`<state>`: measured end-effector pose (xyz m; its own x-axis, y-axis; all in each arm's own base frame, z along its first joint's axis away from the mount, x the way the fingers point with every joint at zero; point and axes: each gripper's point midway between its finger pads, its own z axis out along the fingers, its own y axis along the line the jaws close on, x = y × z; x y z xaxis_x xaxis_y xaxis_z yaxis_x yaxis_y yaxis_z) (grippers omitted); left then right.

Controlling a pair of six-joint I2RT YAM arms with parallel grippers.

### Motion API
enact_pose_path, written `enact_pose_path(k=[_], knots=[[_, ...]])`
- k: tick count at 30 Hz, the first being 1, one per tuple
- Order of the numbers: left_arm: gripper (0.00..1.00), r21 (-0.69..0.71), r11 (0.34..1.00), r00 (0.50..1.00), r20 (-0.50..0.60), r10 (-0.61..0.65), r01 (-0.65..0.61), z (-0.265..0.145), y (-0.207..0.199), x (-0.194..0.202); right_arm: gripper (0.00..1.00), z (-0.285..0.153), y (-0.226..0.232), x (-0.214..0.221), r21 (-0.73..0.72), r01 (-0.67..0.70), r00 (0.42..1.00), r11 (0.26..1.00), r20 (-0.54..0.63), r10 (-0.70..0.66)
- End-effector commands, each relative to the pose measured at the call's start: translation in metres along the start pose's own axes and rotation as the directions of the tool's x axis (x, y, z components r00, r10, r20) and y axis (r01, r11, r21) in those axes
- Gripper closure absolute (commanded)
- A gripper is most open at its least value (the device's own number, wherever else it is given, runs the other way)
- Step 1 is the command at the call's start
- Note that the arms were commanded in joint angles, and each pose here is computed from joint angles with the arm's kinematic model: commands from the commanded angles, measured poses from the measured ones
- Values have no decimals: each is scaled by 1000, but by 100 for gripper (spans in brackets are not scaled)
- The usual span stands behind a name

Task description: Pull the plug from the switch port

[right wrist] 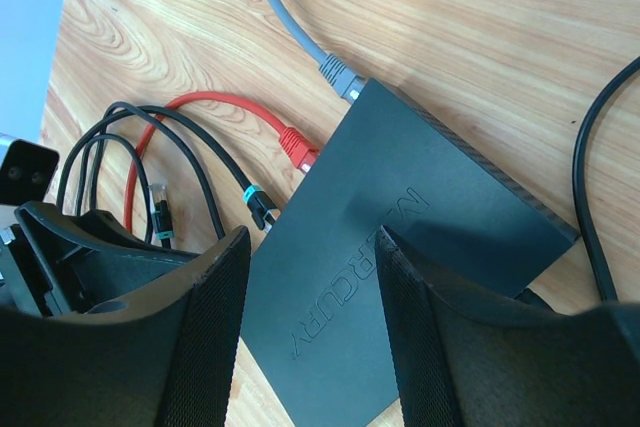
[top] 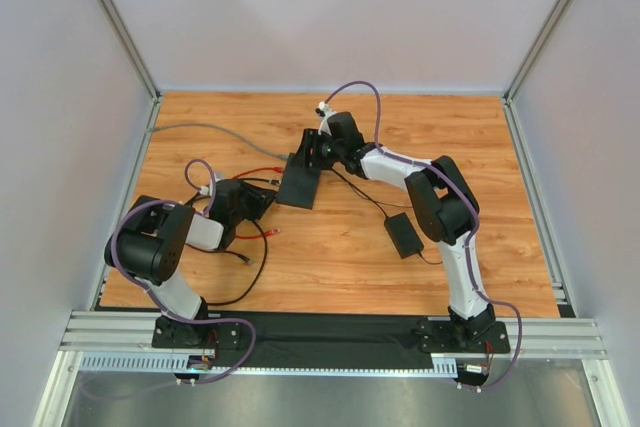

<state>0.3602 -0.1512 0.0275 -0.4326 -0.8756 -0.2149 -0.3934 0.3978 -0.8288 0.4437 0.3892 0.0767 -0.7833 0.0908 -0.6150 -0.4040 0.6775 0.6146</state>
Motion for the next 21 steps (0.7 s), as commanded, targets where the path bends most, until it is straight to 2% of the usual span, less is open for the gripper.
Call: enact_pose_path(k=[1, 12, 21], knots=[[58, 23, 999, 999, 9, -32, 32, 4, -4, 0, 45, 3, 15, -17, -46, 18, 999, 999, 43, -16], [60, 6, 998, 998, 16, -56, 56, 4, 4, 0, 45, 6, 14, -14, -49, 13, 999, 999, 30, -11], [70, -9, 998, 998, 6, -55, 55, 7, 8, 3, 45, 8, 12, -14, -47, 11, 1000, 999, 23, -10]])
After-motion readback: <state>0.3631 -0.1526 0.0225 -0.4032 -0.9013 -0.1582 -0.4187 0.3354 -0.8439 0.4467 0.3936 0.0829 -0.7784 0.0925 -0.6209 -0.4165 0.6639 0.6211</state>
